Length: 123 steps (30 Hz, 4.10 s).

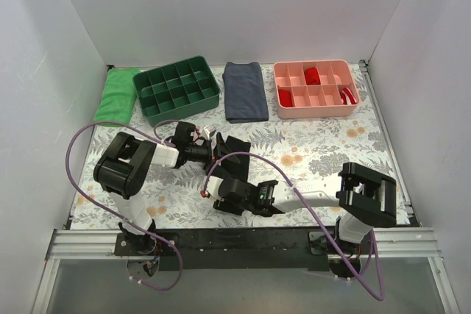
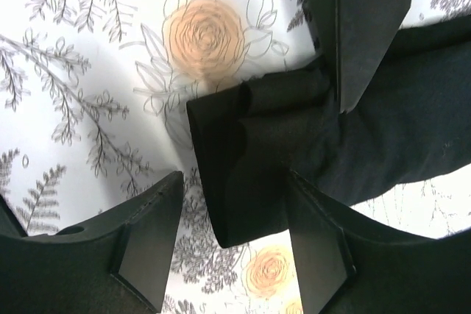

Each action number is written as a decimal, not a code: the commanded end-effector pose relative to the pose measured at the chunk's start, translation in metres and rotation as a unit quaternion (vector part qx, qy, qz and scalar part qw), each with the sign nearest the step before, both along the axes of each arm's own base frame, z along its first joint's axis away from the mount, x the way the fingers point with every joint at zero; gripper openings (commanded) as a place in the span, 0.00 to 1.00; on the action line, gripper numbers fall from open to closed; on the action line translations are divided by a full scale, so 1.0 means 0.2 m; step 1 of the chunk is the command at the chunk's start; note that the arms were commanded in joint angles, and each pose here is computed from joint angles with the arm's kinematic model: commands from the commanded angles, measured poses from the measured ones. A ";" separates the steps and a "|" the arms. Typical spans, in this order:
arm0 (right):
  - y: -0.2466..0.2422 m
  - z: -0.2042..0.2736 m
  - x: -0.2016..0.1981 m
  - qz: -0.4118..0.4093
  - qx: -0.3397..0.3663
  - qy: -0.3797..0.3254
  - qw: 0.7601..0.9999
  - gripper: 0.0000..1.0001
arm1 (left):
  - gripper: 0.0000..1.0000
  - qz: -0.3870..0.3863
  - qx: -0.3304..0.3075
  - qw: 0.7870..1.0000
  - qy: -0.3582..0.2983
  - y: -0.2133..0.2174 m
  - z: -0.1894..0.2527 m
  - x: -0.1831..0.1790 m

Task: Roll the underwear
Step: Roll the underwear to the center of the board.

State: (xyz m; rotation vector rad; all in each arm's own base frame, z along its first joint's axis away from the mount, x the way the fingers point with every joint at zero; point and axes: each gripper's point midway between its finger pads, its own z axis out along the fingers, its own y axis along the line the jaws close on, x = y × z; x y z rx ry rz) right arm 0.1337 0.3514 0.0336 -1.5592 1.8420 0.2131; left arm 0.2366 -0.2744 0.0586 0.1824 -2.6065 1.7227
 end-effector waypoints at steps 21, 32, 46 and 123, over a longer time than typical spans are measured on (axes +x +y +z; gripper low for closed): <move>-0.18 -0.19 0.02 0.003 -0.081 -0.029 0.996 0.59 | 0.98 0.005 0.091 0.995 0.047 0.09 -0.26 -0.09; -0.08 -0.16 -0.03 0.016 -0.057 0.004 0.998 0.16 | 0.98 0.009 0.091 0.995 0.042 0.11 -0.25 -0.07; 0.10 0.01 -0.14 0.016 0.020 0.131 0.991 0.13 | 0.98 0.040 0.088 0.995 -0.001 0.15 -0.12 0.08; 0.20 0.02 0.02 -0.076 0.195 0.616 0.759 0.01 | 0.91 0.124 0.094 0.966 -0.205 0.31 0.42 -0.34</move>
